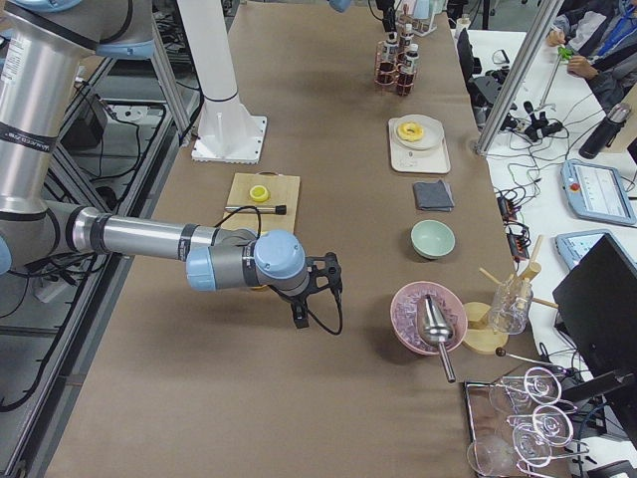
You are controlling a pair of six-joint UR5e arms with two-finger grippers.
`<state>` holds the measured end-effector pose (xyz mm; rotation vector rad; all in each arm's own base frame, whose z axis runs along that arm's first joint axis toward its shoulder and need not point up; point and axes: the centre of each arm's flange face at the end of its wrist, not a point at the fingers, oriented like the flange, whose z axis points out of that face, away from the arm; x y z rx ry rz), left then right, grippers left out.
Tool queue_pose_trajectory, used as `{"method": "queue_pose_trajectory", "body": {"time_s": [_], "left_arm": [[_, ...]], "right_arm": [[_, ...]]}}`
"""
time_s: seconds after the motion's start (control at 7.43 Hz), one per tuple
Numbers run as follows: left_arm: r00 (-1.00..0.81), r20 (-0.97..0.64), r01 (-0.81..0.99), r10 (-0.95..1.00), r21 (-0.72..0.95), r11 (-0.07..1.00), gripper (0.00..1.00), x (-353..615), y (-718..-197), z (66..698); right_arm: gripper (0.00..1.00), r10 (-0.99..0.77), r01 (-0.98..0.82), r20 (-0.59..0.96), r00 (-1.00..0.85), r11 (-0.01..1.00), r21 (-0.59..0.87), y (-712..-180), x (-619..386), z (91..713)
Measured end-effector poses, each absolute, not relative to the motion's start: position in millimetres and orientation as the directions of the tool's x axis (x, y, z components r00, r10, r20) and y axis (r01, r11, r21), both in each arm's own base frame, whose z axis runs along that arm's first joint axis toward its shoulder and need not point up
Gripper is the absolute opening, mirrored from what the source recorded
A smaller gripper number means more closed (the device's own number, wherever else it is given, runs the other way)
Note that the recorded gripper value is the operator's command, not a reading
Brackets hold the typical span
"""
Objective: Place tea on tray
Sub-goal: 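Grasp the dark tea bottle with the left gripper and lift it out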
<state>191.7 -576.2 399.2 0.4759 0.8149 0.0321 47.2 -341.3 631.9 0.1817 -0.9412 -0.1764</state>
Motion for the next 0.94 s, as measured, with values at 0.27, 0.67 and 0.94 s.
{"method": "queue_pose_trajectory", "body": {"time_s": [0.27,0.67,0.94], "left_arm": [[0.688,-0.696,0.157,0.205,0.418,0.895,0.0,193.2,-576.5,395.9],[0.683,-0.705,0.158,0.191,0.398,0.903,0.0,185.0,-576.6,391.5],[0.683,-0.711,0.178,0.168,0.384,0.906,0.0,163.3,-579.9,371.6]], "right_arm": [[1.0,-0.229,0.071,0.784,0.577,0.97,0.231,-342.1,47.2,631.4],[1.0,-0.228,0.07,0.785,0.576,0.97,0.231,-342.1,47.2,631.5],[1.0,-0.227,0.07,0.785,0.576,0.971,0.23,-342.2,47.1,631.4]]}}
